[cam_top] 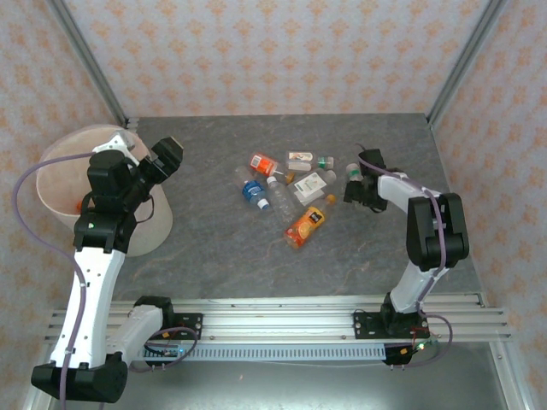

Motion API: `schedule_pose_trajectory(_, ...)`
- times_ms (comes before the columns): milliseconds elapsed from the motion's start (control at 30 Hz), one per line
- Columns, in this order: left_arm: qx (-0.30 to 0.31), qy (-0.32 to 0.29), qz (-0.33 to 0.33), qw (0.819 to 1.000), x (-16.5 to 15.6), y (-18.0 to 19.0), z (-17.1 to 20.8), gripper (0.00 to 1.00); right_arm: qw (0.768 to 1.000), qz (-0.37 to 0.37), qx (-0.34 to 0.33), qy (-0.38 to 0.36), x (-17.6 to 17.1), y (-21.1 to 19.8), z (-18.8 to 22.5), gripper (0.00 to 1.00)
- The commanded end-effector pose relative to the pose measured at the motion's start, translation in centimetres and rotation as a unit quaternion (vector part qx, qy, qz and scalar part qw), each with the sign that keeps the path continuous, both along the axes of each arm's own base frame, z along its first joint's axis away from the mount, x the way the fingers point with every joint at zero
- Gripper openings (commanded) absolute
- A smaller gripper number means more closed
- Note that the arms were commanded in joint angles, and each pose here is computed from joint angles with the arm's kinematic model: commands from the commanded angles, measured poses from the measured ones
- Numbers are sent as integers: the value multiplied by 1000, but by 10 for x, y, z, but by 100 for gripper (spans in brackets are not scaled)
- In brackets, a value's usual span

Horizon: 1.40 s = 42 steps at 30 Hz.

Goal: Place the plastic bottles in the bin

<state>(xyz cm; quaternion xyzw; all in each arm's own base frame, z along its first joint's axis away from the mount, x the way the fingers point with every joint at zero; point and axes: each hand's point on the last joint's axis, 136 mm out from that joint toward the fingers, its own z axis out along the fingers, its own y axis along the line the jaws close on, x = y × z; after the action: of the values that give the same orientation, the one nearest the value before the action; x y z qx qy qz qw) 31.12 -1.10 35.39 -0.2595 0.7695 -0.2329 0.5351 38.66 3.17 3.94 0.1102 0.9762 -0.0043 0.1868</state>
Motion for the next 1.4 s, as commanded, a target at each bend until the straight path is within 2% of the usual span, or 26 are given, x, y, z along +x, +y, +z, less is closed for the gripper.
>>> schedule_pose_trajectory(0,-2,33,28,999,-8,9,-23,100,1000,15,3,15,2,4,-4,76)
schedule_pose_trajectory(167,-14,36,31,999,-12,8,-30,100,1000,18,7,0,1,6,2,61)
schedule_pose_trajectory(267,-23,37,30,999,-15,7,-32,100,1000,9,4,-30,0,2,15,55)
schedule_pose_trajectory(500,-54,31,18,998,-14,0,-32,100,994,-11,30,-105,0,4,62,44)
schedule_pose_trajectory(733,-62,34,-4,997,-25,-9,-30,100,979,-29,70,-189,-17,12,118,34)
schedule_pose_trajectory(900,-80,39,-28,996,-30,-19,-34,100,968,-9,105,-228,-34,26,146,32)
schedule_pose_trajectory(1100,-111,18,-88,990,-24,-51,-24,100,949,28,176,-258,-60,60,172,31)
schedule_pose_trajectory(1367,-66,28,-158,985,-7,-124,-26,100,916,84,277,-278,-80,114,192,30)
